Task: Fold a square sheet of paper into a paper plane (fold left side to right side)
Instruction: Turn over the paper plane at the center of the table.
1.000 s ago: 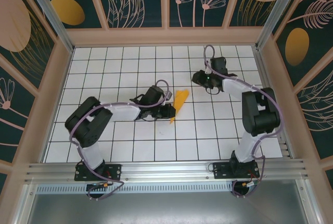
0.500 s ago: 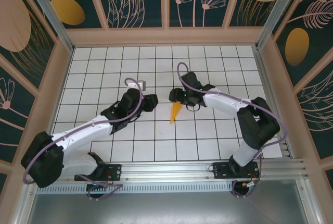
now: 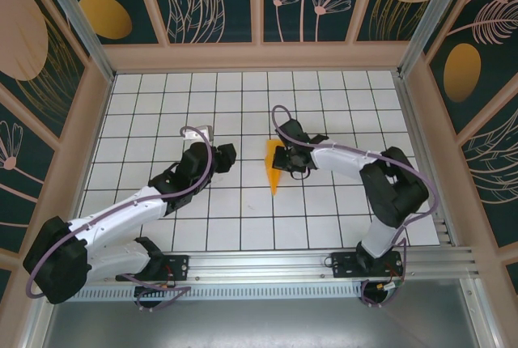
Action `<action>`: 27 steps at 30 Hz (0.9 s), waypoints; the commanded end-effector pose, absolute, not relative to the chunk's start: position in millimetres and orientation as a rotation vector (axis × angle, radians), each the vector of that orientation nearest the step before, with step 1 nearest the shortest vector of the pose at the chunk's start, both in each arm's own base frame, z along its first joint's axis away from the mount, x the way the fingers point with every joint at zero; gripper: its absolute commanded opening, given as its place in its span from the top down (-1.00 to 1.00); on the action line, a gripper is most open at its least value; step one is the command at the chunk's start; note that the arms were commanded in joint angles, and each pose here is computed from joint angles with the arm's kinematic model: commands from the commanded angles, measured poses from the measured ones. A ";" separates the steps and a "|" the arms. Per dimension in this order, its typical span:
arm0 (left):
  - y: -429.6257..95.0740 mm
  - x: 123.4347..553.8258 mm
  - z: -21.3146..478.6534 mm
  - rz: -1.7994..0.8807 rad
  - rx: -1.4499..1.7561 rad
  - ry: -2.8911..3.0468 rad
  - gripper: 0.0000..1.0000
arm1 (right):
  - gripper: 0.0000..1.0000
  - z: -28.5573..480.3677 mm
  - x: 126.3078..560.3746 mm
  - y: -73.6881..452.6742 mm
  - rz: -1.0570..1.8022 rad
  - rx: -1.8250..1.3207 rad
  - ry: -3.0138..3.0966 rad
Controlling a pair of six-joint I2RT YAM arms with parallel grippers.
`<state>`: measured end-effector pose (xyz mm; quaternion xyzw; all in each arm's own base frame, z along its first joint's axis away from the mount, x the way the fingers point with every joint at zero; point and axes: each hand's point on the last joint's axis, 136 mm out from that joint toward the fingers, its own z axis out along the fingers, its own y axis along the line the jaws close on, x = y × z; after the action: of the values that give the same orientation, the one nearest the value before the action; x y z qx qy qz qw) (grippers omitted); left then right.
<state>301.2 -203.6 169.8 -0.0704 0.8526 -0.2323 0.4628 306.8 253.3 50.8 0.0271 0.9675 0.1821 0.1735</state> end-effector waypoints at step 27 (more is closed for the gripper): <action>-146.6 292.2 170.2 -0.412 -0.374 1.989 -0.90 | -0.17 85.3 271.6 219.6 0.469 -0.092 2.755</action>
<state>291.9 -156.7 167.8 -0.1360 0.8360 -0.1807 0.4999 289.1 221.5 98.8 -0.0484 0.9588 0.1839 0.2112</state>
